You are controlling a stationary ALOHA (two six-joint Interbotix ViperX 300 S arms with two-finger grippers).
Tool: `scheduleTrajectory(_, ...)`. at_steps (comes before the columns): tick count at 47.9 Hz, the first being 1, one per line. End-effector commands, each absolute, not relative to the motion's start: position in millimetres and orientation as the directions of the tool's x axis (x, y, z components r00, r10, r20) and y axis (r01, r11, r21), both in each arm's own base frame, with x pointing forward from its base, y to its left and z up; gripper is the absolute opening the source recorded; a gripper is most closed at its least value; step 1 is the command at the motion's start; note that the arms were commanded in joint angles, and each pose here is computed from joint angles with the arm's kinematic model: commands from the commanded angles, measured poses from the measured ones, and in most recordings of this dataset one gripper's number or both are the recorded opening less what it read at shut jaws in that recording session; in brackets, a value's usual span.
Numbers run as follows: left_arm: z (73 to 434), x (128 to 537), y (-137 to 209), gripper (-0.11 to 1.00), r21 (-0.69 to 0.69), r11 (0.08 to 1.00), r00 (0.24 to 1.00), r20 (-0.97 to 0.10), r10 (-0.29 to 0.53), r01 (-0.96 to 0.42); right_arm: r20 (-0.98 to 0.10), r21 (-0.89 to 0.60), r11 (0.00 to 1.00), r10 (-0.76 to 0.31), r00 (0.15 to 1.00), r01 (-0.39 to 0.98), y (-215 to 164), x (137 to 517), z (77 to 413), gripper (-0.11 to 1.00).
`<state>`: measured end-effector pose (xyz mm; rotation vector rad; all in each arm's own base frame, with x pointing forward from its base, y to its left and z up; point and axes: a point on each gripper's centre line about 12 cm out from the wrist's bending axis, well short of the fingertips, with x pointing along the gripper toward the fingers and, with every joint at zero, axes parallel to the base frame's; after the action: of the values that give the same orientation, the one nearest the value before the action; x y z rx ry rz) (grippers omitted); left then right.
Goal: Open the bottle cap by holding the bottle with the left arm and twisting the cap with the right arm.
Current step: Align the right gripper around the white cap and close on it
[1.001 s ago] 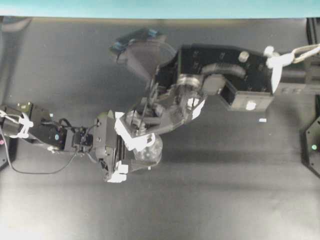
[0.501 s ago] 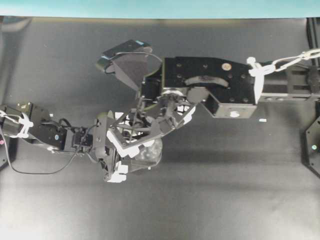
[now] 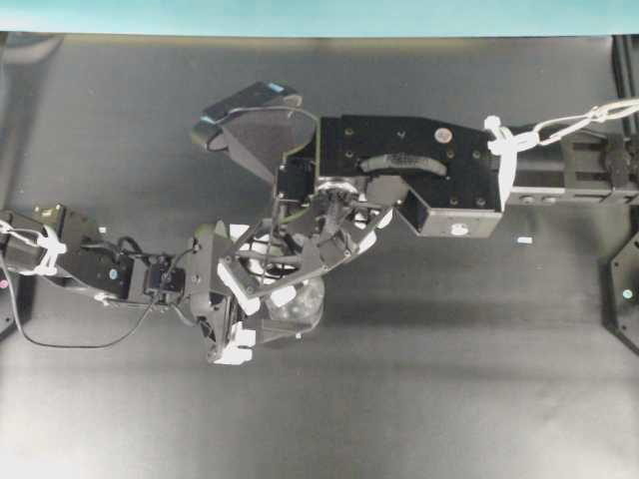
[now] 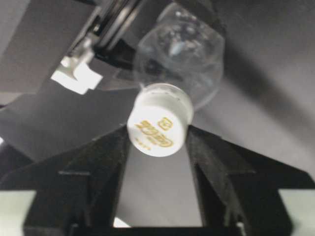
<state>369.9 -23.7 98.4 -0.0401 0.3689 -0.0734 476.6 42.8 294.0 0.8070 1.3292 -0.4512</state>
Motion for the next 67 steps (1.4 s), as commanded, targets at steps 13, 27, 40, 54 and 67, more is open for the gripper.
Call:
scheduleTrajectory(13, 100, 370, -27, 0.81, -0.052, 0.996, 0.930, -0.357, -0.088, 0.074, -0.970, 0.233, 0.796, 0.149, 0.192, 0.559, 41, 475, 295, 0.37)
scheduleTrajectory(27, 98, 369, -27, 0.81, -0.051, 0.996, 0.927, -0.364, -0.088, 0.074, -0.968, 0.188, 0.962, 0.147, 0.205, 0.196, 35, 478, 297, 0.37)
scheduleTrajectory(40, 97, 369, -27, 0.81, -0.051, 0.996, 0.925, -0.370, -0.087, 0.074, -0.967, 0.130, 0.989, 0.143, 0.209, -0.075, 29, 480, 297, 0.37)
scheduleTrajectory(54, 97, 369, -25, 0.81, -0.049, 0.996, 0.925, -0.372, -0.083, 0.070, -0.965, 0.029, 0.893, 0.143, 0.221, -0.449, 32, 481, 298, 0.37)
scheduleTrajectory(67, 97, 370, -25, 0.81, -0.049, 0.996, 0.925, -0.370, -0.083, 0.070, -0.962, -0.052, 0.775, 0.131, 0.240, -0.630, 29, 483, 299, 0.37)
